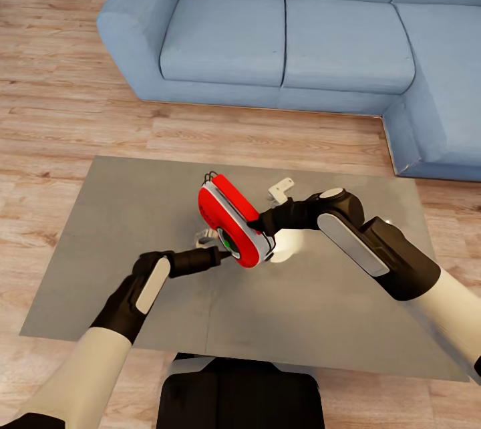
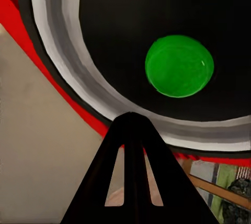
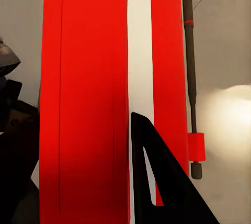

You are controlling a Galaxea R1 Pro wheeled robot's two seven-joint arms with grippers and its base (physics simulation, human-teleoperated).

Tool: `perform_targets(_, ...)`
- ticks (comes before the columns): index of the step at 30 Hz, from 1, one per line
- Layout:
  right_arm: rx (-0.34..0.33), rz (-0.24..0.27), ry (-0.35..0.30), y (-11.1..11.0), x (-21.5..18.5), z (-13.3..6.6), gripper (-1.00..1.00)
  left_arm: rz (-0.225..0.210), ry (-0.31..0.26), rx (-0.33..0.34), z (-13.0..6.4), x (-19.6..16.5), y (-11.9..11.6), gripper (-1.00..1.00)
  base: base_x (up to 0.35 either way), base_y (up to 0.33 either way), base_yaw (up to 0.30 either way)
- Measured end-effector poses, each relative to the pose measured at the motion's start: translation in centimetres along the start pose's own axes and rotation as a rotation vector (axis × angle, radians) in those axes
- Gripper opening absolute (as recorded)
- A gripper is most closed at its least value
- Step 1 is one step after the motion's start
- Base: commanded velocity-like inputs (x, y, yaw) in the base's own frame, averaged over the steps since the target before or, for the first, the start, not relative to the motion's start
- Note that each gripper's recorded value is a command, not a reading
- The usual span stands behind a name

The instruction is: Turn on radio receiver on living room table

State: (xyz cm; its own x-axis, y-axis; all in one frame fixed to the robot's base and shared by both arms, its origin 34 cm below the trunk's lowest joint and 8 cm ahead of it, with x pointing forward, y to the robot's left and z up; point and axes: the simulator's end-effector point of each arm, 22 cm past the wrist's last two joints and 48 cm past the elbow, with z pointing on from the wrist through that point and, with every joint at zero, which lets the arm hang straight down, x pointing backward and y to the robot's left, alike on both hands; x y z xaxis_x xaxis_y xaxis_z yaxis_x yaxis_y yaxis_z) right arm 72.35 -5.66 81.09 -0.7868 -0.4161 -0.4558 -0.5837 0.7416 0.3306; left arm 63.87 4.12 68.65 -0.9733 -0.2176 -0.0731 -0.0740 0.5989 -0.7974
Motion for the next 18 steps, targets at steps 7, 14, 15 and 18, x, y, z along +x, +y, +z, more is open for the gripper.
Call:
perform_targets(7, 0.013, 0.001, -0.003, -0.4, -0.1, -0.1, -1.0, 0.036, -0.019, 0.013, -0.3, -1.0, -1.2, -1.0, 0.0, 0.0, 0.0)
perform_targets(14, 0.354, 0.075, 0.045, -10.2, 1.5, -0.2, -1.0, 0.179, -0.116, 0.102, -4.9, -6.3, -5.5, -1.0, 0.0, 0.0, 0.0)
perform_targets(15, 0.379, 0.106, 0.043, -11.4, 1.6, -0.6, -1.0, 0.216, -0.124, 0.085, -6.7, -7.2, -4.9, -1.0, 0.0, 0.0, 0.0)
perform_targets(18, 0.463, 0.131, 0.033, -14.3, 1.5, -1.8, -1.0, 0.262, -0.135, 0.109, -10.7, -8.8, -4.4, -1.0, 0.0, 0.0, 0.0)
